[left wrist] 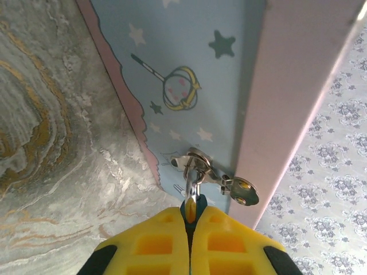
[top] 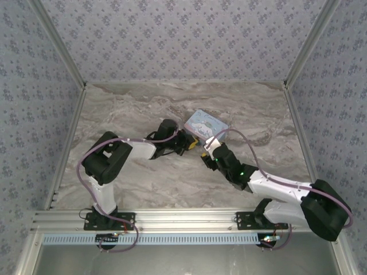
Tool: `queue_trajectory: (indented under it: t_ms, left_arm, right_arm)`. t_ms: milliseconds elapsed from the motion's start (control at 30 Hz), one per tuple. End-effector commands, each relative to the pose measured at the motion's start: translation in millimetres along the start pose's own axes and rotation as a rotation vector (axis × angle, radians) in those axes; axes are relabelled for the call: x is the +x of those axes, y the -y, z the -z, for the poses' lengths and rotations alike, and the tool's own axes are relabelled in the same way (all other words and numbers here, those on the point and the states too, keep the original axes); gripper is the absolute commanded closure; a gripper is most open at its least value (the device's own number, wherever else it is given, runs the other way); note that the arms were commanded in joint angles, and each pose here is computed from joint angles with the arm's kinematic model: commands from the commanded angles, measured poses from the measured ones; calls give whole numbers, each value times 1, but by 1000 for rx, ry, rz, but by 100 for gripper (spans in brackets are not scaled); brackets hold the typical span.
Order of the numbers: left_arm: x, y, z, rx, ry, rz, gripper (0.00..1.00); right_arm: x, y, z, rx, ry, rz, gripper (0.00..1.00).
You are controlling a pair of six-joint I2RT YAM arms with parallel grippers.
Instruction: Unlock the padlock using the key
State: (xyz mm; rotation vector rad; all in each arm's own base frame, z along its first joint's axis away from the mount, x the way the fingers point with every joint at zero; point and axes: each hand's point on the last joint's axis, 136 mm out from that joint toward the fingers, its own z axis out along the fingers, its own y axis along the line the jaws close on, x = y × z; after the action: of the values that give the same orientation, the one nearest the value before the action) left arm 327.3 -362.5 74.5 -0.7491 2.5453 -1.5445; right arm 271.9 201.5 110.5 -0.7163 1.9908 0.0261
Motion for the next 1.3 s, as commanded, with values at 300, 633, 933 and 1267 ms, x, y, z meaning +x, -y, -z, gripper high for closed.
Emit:
queue_trajectory:
  t_ms: [300,633,933,1267]
  left_arm:
    - [11,39,16,25,-57,-65,100]
    - [11,36,16,20,-60,-65,100]
    - [12,35,16,19,-67,-67,100]
    - [13,32,15,21,-72,-61,100]
  right_arm:
    - [-8,-19,-25,16,1,177,42]
    - [-9,-12,-39,11,-4,152,54]
    - [-17,-13,-47,-11,2,146,62]
    - [-25,-13,-57,-35,2,143,77]
